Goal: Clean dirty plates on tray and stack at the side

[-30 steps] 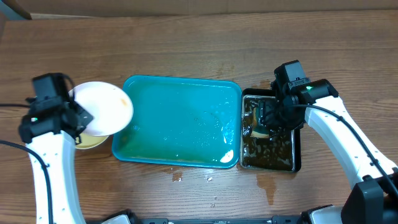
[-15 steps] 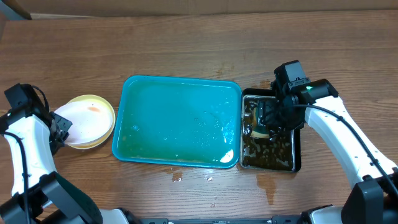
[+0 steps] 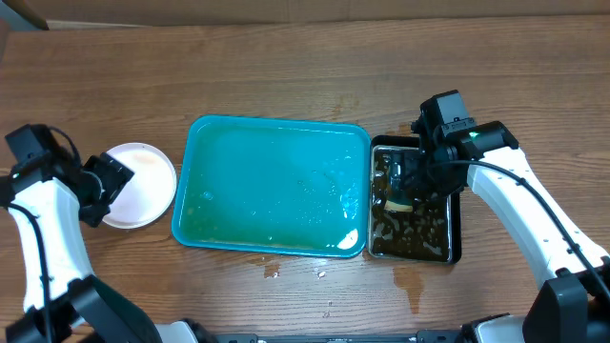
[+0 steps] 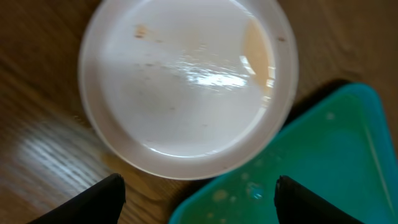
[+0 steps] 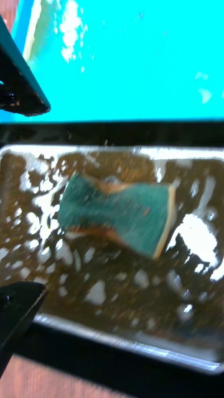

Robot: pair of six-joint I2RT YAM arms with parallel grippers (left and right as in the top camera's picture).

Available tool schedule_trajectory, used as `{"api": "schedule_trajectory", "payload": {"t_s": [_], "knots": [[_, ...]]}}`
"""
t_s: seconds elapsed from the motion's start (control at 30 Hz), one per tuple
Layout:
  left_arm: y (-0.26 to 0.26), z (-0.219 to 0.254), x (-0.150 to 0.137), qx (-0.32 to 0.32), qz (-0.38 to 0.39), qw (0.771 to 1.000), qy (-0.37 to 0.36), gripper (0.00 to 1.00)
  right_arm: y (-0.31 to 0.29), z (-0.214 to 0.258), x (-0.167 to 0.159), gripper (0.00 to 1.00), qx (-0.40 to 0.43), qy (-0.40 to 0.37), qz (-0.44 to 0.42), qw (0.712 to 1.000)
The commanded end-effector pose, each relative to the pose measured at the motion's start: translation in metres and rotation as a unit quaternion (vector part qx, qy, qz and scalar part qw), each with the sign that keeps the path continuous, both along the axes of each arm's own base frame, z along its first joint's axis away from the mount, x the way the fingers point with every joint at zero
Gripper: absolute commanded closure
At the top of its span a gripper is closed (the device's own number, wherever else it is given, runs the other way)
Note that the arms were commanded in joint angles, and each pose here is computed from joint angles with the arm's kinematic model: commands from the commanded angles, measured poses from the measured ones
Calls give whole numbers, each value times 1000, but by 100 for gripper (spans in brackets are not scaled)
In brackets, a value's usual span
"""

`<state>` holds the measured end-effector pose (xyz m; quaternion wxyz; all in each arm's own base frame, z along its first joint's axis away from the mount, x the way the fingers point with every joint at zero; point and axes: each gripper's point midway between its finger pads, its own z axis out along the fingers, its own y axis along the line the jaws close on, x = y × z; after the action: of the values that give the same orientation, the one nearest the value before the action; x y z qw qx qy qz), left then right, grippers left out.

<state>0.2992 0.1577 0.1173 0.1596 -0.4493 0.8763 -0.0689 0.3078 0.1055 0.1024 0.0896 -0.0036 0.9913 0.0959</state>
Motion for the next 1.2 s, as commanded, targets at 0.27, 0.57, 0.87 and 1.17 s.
{"api": "schedule_trajectory", "payload": {"t_s": [0.27, 0.57, 0.87, 1.17], "knots": [[-143, 31, -10, -12, -311, 950, 11, 0, 35, 17, 6, 0, 80, -28, 59, 995], [-167, 26, -67, -49, -354, 927, 117, 0, -3, 6, -28, 0, 4, 55, -45, 997], [-171, 57, -76, 15, -377, 926, 0, 0, -12, 54, -37, 0, 14, -41, -70, 997], [-173, 90, -99, 111, -362, 908, -180, 0, -40, 102, -69, 0, 28, -225, -90, 970]]}}
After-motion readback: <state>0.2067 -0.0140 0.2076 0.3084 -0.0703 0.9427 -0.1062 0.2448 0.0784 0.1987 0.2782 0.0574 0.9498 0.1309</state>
